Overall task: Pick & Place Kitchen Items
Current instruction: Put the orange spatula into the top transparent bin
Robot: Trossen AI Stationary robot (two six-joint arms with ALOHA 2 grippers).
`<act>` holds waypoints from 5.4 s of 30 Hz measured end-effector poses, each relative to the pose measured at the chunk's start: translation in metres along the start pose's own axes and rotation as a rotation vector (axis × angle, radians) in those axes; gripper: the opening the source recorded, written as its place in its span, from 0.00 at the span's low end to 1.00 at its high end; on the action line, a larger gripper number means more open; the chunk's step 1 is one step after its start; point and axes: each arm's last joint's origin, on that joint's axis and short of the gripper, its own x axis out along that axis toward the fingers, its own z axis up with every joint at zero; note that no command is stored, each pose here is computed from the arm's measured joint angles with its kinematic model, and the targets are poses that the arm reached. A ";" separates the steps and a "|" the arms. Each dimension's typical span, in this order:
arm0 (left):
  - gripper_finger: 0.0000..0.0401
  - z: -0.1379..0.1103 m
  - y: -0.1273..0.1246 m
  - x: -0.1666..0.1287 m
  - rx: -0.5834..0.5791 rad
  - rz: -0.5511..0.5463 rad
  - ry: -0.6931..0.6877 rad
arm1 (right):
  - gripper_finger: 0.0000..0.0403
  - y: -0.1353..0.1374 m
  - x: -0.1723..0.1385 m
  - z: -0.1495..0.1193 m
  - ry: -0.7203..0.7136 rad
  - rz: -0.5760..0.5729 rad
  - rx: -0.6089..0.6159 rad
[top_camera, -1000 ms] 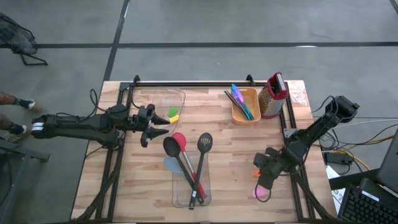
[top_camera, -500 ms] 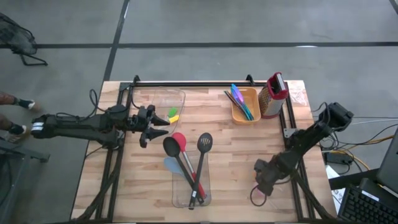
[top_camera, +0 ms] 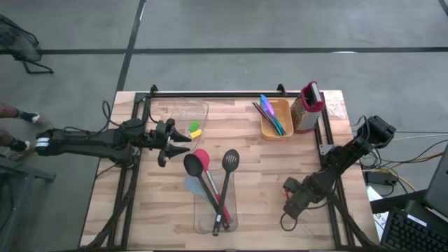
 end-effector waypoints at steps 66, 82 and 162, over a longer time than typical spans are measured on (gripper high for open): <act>0.50 0.003 -0.001 0.000 0.051 -0.008 -0.020 | 0.08 0.037 -0.066 0.058 -0.573 -0.119 -0.309; 0.50 0.018 -0.002 0.034 0.206 -0.095 -0.163 | 0.08 0.074 -0.162 0.126 -0.998 -0.119 -0.469; 0.03 0.089 0.009 0.061 0.436 0.543 0.198 | 0.54 0.071 -0.167 0.152 -1.136 -0.170 -0.515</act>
